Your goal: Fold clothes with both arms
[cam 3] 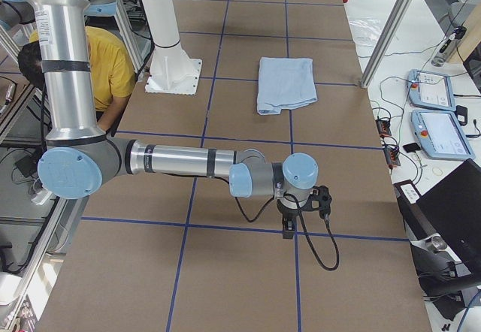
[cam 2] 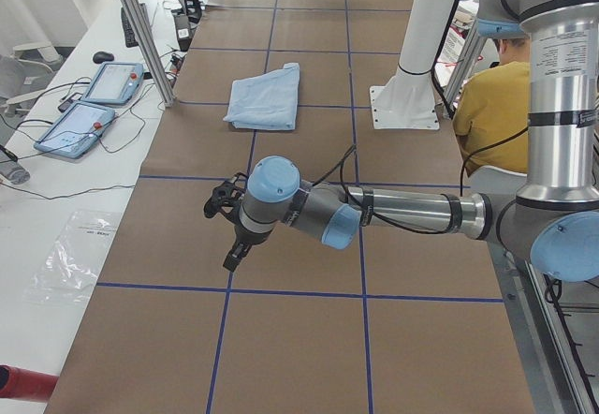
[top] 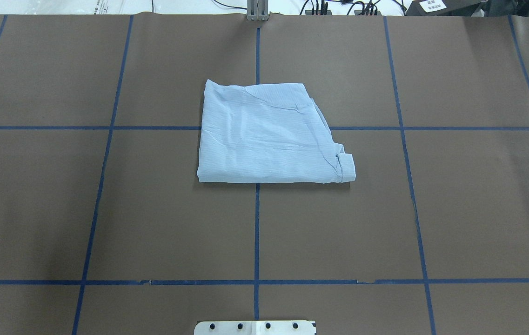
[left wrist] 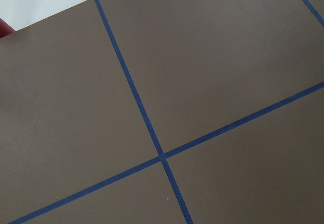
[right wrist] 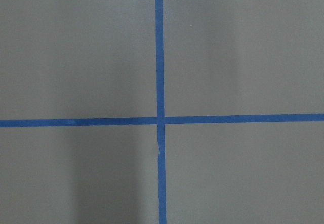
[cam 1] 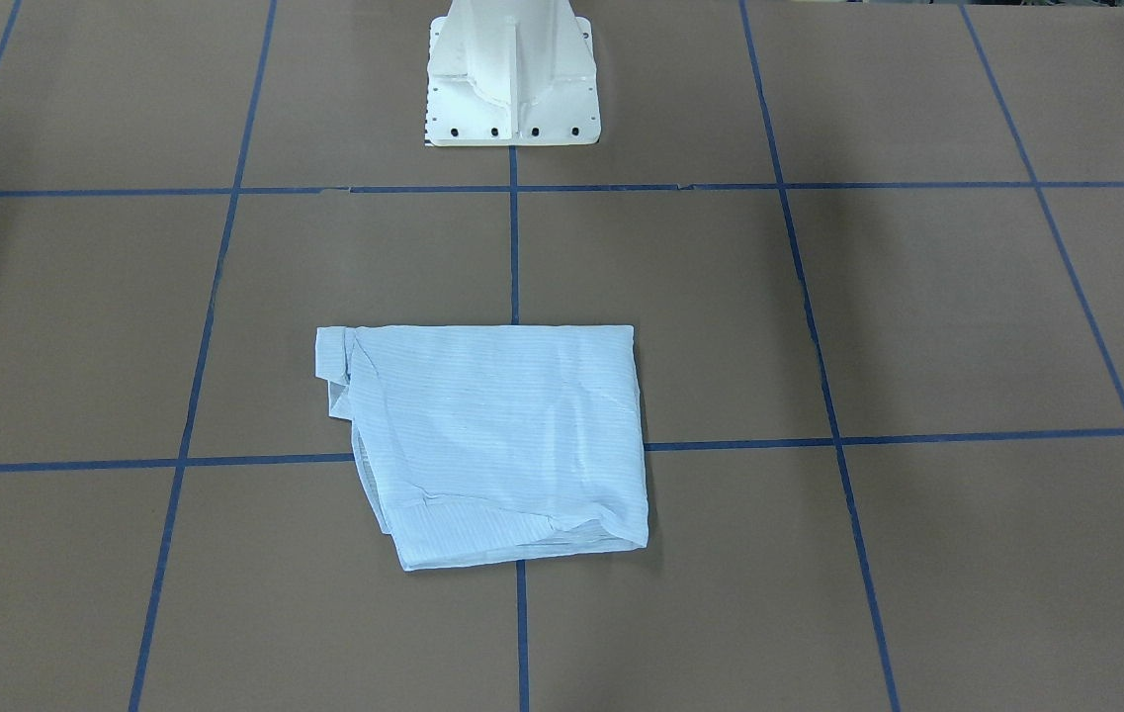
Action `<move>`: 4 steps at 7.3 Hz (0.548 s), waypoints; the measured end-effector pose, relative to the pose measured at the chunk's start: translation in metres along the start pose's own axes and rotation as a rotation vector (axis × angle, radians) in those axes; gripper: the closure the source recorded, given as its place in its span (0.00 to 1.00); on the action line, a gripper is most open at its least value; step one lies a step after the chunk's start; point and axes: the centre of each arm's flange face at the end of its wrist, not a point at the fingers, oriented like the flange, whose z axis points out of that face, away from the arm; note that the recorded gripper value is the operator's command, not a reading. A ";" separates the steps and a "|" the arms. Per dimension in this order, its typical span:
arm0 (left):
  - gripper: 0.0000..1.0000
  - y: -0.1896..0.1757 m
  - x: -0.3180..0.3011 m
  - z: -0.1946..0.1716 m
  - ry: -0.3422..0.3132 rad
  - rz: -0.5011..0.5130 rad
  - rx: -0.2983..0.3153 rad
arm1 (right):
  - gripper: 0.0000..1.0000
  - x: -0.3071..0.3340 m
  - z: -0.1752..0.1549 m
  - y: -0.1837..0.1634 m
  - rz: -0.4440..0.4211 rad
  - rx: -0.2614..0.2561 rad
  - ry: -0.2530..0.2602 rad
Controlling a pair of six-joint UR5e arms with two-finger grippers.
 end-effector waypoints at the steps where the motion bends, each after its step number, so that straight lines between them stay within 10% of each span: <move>1: 0.00 0.002 -0.007 0.008 0.000 -0.012 -0.015 | 0.00 -0.018 -0.003 0.000 -0.033 0.002 0.011; 4: 0.00 -0.003 -0.024 0.029 0.001 -0.045 -0.043 | 0.00 -0.072 -0.024 0.011 -0.098 -0.004 0.031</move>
